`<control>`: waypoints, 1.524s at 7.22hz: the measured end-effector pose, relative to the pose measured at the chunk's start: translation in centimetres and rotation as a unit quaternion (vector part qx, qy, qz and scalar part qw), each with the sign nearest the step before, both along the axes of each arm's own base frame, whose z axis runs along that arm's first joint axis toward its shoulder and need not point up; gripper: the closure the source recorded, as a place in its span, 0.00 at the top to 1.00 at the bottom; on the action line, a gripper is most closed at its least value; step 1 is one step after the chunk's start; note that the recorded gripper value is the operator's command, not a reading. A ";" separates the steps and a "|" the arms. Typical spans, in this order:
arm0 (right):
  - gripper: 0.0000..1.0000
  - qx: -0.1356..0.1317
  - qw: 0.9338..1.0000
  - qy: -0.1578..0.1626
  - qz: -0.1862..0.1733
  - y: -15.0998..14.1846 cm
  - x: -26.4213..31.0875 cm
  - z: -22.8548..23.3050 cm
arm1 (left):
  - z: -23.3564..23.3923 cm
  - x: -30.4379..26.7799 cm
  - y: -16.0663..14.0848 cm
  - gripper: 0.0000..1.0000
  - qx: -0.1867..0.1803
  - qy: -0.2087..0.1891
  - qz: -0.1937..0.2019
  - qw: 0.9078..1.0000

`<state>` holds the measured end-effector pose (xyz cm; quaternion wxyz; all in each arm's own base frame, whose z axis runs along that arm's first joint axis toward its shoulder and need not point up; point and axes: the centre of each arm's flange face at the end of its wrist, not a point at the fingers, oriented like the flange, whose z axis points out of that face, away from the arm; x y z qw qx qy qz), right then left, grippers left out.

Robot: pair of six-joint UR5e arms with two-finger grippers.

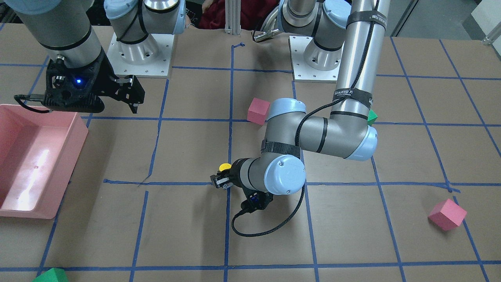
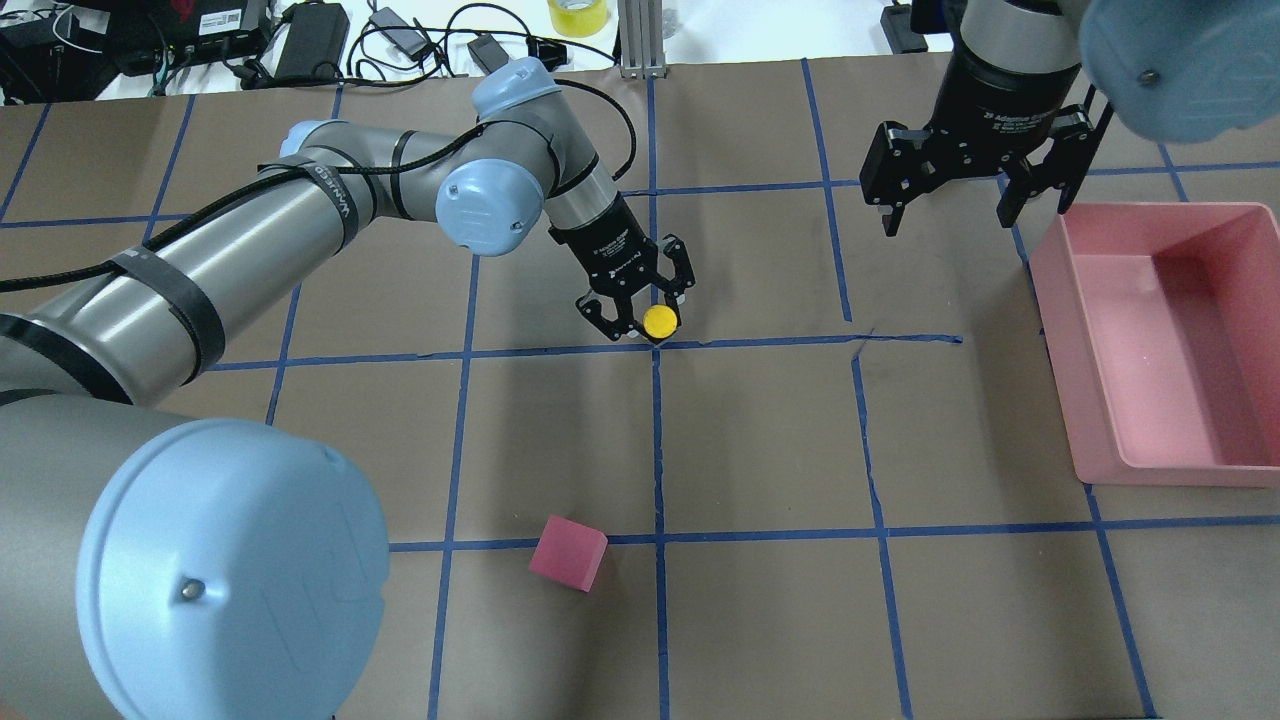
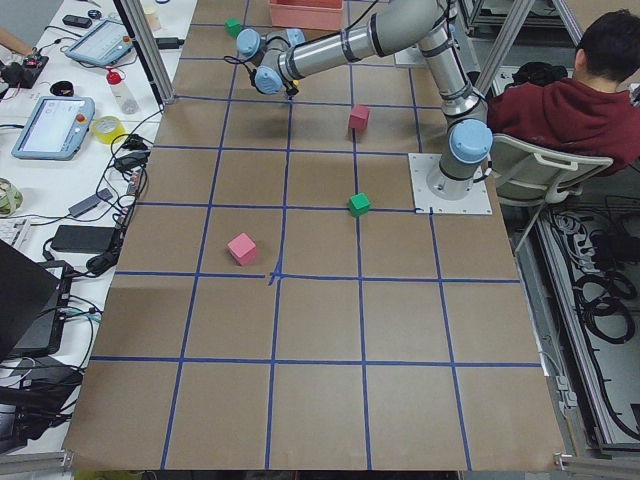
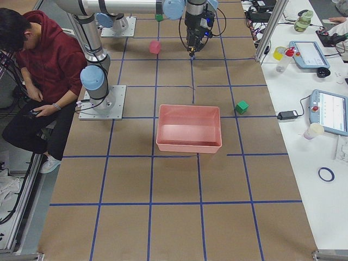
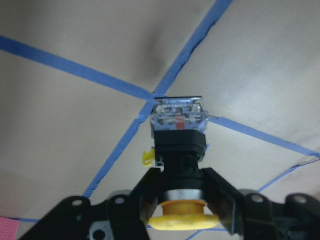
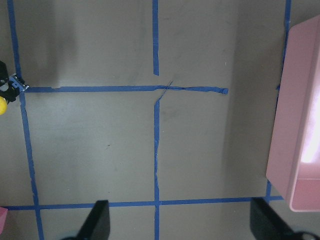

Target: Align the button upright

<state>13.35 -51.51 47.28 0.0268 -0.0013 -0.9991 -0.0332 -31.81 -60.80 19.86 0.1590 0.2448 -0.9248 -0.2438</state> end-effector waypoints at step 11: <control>1.00 0.001 1.000 0.004 -0.018 0.1 -0.7 0.0 | 22.6 10.0 5.3 1.00 -0.288 -0.135 -0.282 0.905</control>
